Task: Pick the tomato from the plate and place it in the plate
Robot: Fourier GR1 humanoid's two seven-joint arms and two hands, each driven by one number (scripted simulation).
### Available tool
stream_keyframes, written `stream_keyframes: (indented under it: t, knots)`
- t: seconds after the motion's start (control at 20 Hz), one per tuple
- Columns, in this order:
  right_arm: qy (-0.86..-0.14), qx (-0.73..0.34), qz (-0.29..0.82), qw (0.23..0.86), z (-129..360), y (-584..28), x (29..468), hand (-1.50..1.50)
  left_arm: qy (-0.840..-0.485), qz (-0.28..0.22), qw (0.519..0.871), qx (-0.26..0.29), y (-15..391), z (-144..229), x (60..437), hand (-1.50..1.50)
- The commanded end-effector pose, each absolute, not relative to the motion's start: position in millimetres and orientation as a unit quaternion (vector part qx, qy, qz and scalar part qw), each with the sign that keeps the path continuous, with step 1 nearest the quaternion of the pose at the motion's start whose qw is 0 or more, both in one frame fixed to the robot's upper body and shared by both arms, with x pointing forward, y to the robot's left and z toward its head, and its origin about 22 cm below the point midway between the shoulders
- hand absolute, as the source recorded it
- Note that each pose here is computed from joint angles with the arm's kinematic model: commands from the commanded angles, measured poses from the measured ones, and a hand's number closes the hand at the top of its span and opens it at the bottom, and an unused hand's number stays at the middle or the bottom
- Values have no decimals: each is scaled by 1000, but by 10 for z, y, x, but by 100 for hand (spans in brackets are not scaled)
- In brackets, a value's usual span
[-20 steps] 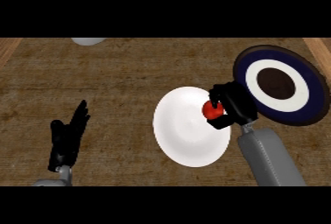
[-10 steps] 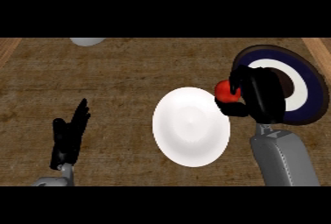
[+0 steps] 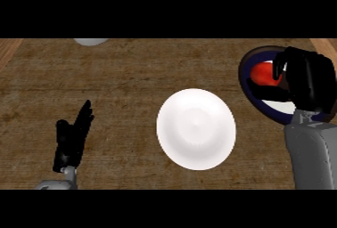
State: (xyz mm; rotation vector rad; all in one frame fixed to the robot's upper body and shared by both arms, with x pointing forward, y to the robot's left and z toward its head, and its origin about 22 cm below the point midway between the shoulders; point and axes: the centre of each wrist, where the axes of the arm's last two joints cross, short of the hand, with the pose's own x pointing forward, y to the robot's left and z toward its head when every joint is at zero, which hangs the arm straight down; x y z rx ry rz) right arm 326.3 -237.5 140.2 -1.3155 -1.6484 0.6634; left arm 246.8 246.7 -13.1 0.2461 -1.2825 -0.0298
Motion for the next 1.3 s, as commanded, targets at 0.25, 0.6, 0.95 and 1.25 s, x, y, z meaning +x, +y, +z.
stream_keyframes:
  t: [0.25,0.6,0.95,1.25]
  knots:
    - [-625,-551,271,482,1401,-3036,3590,150,-595,-9,797,108,2444,-195,2460,0]
    - [-570,-529,313,545,1135,-3380,3858,150,-604,-18,789,110,2424,-100,2514,0]
    - [-496,-466,376,629,866,-3654,3979,150,-608,-20,786,106,2279,-64,2523,0]
    - [-547,-405,402,612,843,-3787,3982,-150,-599,-19,792,118,2505,-71,2692,0]
